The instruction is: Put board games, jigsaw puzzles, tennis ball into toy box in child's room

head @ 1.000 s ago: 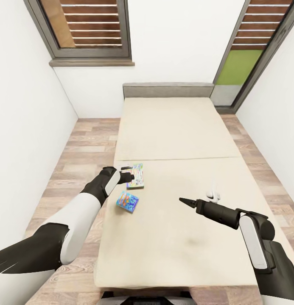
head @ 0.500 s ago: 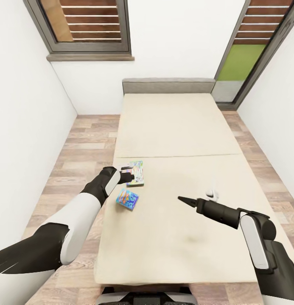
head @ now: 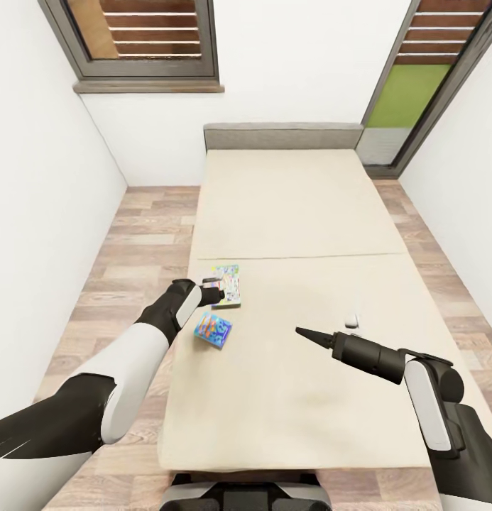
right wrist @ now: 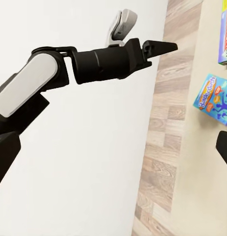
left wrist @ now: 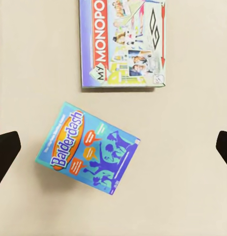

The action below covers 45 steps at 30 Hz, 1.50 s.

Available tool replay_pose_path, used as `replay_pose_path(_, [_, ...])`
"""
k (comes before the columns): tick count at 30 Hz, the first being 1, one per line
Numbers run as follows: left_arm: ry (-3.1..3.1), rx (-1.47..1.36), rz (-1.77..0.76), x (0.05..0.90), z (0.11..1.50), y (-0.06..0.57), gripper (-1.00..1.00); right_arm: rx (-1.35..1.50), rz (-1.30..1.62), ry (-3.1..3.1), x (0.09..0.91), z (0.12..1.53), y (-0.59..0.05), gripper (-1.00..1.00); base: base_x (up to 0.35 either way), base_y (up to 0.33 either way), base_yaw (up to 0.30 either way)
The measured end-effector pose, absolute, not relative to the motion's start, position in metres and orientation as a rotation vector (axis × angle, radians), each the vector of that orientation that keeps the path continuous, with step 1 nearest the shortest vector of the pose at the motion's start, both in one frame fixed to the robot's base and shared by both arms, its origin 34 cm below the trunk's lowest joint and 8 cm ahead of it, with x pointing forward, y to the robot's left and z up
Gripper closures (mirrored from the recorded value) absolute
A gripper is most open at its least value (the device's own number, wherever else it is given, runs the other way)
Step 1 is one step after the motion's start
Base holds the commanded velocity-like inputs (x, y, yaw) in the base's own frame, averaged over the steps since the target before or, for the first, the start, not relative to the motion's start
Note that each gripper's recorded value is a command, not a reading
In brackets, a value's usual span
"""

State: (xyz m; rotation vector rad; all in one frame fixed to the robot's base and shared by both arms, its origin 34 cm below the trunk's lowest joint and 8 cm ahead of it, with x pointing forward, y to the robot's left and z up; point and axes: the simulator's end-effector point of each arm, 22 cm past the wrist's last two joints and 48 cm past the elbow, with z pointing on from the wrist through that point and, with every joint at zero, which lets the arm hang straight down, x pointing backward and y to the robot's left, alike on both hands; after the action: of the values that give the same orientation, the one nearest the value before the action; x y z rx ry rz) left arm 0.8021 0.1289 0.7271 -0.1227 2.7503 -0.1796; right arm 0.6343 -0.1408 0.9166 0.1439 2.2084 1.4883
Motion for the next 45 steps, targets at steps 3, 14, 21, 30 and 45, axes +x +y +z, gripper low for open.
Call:
replay_pose_path(3, [2.752, -0.125, -0.181, 0.802, 0.725, 0.129, -1.00, 0.147, 1.494, 2.210, 0.634, 0.915, -0.140, -1.00, 0.000, 0.000, 0.000])
replay_pose_path(14, [2.755, -0.127, -0.181, 0.806, 0.720, 0.129, -1.00, 0.158, 1.504, 2.223, 0.631, 0.906, -0.138, -1.00, 0.000, 0.000, 0.000])
replay_pose_path(21, [2.760, -0.130, -0.177, 0.806, 0.714, 0.130, -1.00, 0.165, 1.510, 2.232, 0.630, 0.900, -0.137, -1.00, 0.000, 0.000, 0.000])
replay_pose_path(30, [2.764, -0.136, -0.175, 0.805, 0.706, 0.131, -1.00, 0.177, 1.514, 2.243, 0.628, 0.892, -0.136, -1.00, 0.000, 0.000, 0.000])
replay_pose_path(45, [2.748, -0.139, -0.177, 0.813, 0.701, 0.131, -1.00, 0.192, 1.510, 2.272, 0.625, 0.877, -0.137, -1.00, 0.000, 0.000, 0.000])
